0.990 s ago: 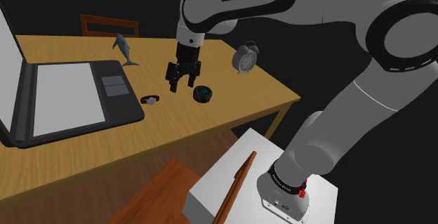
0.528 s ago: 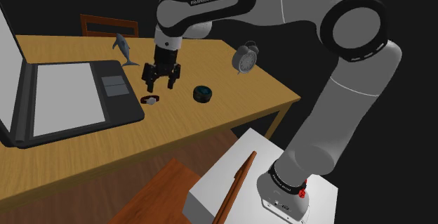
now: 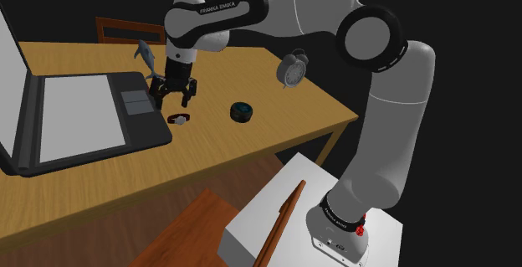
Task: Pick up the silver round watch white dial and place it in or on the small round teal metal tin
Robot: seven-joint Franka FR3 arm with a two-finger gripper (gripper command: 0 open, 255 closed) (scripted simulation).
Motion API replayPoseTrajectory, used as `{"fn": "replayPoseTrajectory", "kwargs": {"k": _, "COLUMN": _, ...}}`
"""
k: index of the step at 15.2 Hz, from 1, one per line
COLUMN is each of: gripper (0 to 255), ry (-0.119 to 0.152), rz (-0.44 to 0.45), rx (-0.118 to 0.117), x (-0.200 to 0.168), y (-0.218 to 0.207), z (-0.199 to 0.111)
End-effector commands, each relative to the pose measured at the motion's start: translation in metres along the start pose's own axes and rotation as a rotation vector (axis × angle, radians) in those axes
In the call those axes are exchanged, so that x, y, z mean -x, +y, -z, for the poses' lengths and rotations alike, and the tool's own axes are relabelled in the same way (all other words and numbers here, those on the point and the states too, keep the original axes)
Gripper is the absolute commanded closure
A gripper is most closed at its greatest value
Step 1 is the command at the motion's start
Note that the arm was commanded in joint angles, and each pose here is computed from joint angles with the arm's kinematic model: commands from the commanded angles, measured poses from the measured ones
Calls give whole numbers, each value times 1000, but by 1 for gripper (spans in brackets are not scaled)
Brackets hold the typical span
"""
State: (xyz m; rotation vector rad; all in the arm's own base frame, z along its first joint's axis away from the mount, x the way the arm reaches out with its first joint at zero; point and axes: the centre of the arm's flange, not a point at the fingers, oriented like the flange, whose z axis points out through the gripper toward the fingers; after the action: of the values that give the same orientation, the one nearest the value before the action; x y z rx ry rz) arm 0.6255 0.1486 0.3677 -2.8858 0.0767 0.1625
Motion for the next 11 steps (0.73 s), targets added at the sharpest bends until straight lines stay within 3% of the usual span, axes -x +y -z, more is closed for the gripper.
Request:
{"fn": "replayPoseTrajectory", "kwargs": {"k": 1, "gripper": 0, "ry": 1, "rz": -1, "rx": -1, "x": -2, "y": -1, "z": -10}}
{"fn": "replayPoseTrajectory", "kwargs": {"k": 5, "gripper": 0, "ry": 1, "rz": -1, "rx": -1, "x": -2, "y": -1, "z": -34}}
{"fn": "replayPoseTrajectory", "kwargs": {"k": 11, "gripper": 0, "ry": 1, "rz": -1, "rx": -1, "x": -2, "y": -1, "z": -34}}
